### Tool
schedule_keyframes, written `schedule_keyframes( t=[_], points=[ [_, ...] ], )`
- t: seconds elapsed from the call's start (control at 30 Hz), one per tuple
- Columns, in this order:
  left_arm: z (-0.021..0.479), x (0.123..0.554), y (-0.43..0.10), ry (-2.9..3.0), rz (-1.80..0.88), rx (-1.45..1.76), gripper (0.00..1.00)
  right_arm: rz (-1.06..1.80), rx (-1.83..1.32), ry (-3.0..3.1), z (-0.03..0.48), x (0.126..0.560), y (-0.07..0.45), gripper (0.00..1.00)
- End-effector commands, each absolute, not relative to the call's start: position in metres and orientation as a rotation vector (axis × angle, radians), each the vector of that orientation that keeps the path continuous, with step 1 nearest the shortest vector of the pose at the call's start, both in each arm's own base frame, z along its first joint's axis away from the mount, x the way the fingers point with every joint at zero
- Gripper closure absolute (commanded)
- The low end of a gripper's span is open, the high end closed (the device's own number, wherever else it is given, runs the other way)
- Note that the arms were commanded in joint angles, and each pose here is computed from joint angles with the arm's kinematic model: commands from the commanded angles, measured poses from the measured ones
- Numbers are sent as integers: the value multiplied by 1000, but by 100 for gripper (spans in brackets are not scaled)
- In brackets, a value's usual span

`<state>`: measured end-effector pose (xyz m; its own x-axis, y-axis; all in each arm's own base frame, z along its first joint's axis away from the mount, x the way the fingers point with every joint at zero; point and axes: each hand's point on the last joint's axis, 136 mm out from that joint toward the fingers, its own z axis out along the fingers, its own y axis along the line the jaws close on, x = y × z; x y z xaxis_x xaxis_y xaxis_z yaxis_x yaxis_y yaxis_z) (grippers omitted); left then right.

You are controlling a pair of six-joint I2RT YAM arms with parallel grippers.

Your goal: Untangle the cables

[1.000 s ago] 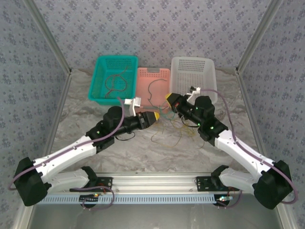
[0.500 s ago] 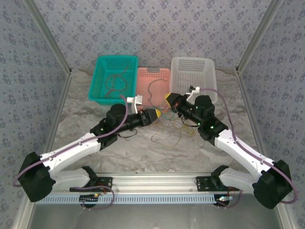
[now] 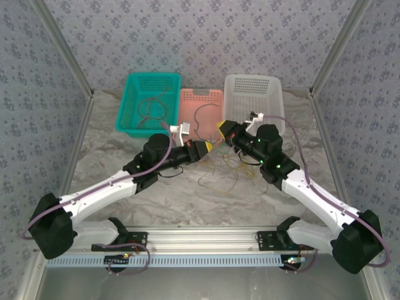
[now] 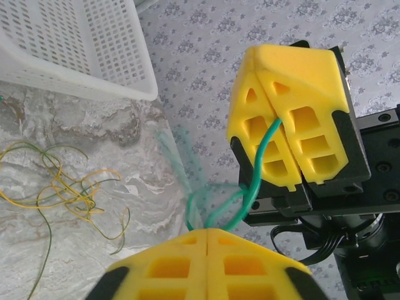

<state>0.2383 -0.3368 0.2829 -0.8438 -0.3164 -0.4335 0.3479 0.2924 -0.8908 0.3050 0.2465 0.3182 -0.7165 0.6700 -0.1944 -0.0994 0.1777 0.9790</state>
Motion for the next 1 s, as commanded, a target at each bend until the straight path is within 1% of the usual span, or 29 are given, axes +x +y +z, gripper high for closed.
schedule_keyframes(
  t=[0.0,0.23,0.5,0.53,0.6,0.63,0.67,0.73,0.77,0.9,0.97],
  points=[
    [313,243,-334,1915,-1628,29,100,1631,541,1809,325,303,245,100],
    [294,242,-315,1944,-1567,-48,100,1625,573,1772,330,309,229,100],
    [291,241,-299,1953,-1552,-115,100,1627,523,1764,334,308,228,100],
    [293,241,-300,1951,-1571,-123,89,1633,495,1766,336,307,230,100],
    [298,243,-304,1949,-1599,-133,54,1656,444,1770,338,305,236,100],
    [300,244,-306,1961,-1607,-142,41,1666,419,1776,337,304,239,100],
    [302,245,-308,1966,-1614,-146,36,1675,398,1778,338,304,242,100],
    [308,248,-312,1976,-1638,-160,29,1683,361,1789,337,302,246,100],
    [308,251,-314,1982,-1649,-173,28,1683,347,1797,336,301,248,100],
    [311,259,-318,2010,-1674,-229,27,1685,292,1821,333,299,255,100],
    [310,261,-321,2026,-1681,-242,30,1685,284,1822,332,299,256,100]
  ],
)
